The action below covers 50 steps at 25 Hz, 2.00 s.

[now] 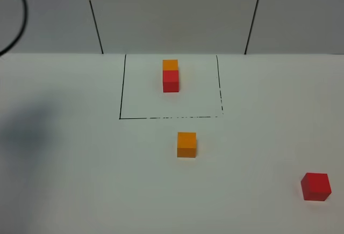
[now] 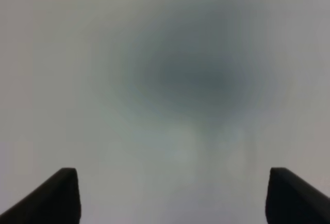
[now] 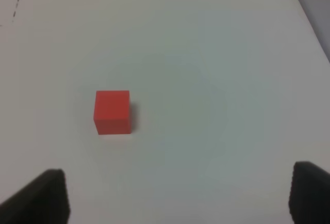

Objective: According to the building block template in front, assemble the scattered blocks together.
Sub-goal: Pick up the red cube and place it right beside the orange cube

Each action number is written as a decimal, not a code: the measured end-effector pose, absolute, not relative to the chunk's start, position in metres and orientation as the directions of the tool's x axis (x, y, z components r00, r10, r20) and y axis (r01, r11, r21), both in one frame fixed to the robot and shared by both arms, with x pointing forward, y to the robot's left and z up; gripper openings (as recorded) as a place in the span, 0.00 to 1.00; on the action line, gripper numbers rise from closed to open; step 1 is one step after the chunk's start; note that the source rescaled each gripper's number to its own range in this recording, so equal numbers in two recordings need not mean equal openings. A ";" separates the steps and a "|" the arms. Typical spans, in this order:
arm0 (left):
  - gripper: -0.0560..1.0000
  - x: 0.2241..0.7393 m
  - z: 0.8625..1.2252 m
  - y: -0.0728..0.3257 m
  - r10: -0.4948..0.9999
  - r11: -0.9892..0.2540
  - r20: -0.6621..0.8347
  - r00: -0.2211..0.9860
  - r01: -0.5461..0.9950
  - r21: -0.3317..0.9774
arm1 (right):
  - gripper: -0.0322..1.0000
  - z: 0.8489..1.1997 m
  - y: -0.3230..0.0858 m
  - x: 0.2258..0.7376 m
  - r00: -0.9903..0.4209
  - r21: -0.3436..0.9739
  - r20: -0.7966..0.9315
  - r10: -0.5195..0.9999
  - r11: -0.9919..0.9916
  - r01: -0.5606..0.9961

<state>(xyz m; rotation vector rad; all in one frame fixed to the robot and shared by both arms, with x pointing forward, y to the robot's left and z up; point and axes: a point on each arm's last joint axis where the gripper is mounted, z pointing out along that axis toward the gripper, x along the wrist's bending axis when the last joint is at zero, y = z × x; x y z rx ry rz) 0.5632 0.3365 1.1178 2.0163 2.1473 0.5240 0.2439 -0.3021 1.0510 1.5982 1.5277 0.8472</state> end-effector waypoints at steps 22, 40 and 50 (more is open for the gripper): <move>0.93 0.269 1.115 0.300 0.993 0.108 -0.068 -0.093 0.542 0.833 | 0.73 1.051 -0.302 0.244 0.066 0.868 -0.037 0.997 -0.001 0.497; 0.92 0.245 1.067 0.289 0.996 0.056 -0.084 0.023 0.558 0.828 | 0.73 1.051 -0.302 0.244 0.066 0.868 -0.037 0.997 -0.001 0.497; 0.92 0.233 1.048 0.288 0.996 0.016 -0.063 0.068 0.545 0.838 | 0.73 1.051 -0.302 0.244 0.066 0.868 -0.037 0.997 -0.001 0.497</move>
